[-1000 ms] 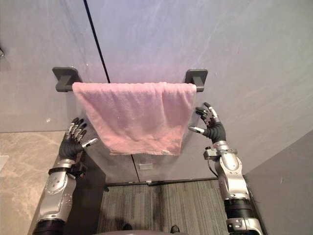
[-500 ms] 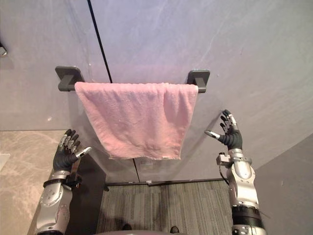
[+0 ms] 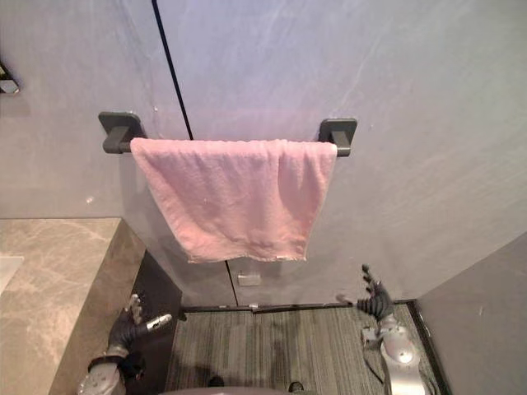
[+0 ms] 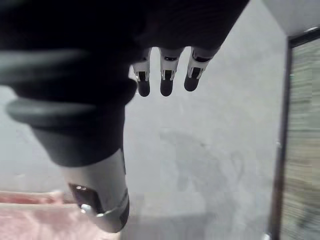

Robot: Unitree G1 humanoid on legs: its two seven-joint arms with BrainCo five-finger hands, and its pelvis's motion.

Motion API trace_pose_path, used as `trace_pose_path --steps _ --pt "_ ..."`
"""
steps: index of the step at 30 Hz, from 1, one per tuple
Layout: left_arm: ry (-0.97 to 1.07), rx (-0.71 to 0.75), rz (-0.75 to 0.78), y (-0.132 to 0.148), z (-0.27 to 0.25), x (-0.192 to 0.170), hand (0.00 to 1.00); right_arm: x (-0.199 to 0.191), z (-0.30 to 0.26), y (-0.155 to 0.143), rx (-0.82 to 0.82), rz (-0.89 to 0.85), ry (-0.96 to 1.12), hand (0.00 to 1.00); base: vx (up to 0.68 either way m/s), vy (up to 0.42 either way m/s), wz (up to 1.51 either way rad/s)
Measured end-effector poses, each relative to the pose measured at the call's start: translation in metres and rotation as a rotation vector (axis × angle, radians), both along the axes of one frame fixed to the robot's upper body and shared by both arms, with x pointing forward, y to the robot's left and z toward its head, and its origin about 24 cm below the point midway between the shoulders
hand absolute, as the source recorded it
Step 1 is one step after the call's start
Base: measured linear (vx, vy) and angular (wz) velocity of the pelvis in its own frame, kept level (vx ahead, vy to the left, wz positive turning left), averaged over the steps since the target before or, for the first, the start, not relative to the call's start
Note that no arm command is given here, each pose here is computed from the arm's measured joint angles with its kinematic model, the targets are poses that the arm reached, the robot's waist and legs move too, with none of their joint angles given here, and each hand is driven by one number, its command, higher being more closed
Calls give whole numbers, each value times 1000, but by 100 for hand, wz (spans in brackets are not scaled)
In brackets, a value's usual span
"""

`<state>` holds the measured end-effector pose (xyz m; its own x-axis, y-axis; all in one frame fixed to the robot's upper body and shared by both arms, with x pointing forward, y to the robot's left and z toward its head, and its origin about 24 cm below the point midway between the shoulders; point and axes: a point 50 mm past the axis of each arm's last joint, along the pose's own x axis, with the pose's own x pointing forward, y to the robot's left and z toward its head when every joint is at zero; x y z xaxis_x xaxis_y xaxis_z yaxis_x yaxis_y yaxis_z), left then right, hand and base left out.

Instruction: Organize washtable

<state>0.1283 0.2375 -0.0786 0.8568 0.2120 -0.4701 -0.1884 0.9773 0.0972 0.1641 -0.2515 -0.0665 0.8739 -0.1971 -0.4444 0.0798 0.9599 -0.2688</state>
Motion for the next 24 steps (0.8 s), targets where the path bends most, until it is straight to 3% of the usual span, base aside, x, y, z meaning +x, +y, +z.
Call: trace_pose_path --steps 6,24 --pt "129 -12 2 -11 -24 -18 0 -25 -31 23 36 30 154 0 -27 -6 -1" --pt "348 6 0 -16 -54 -55 0 -64 -62 23 18 41 370 0 11 -2 -2"
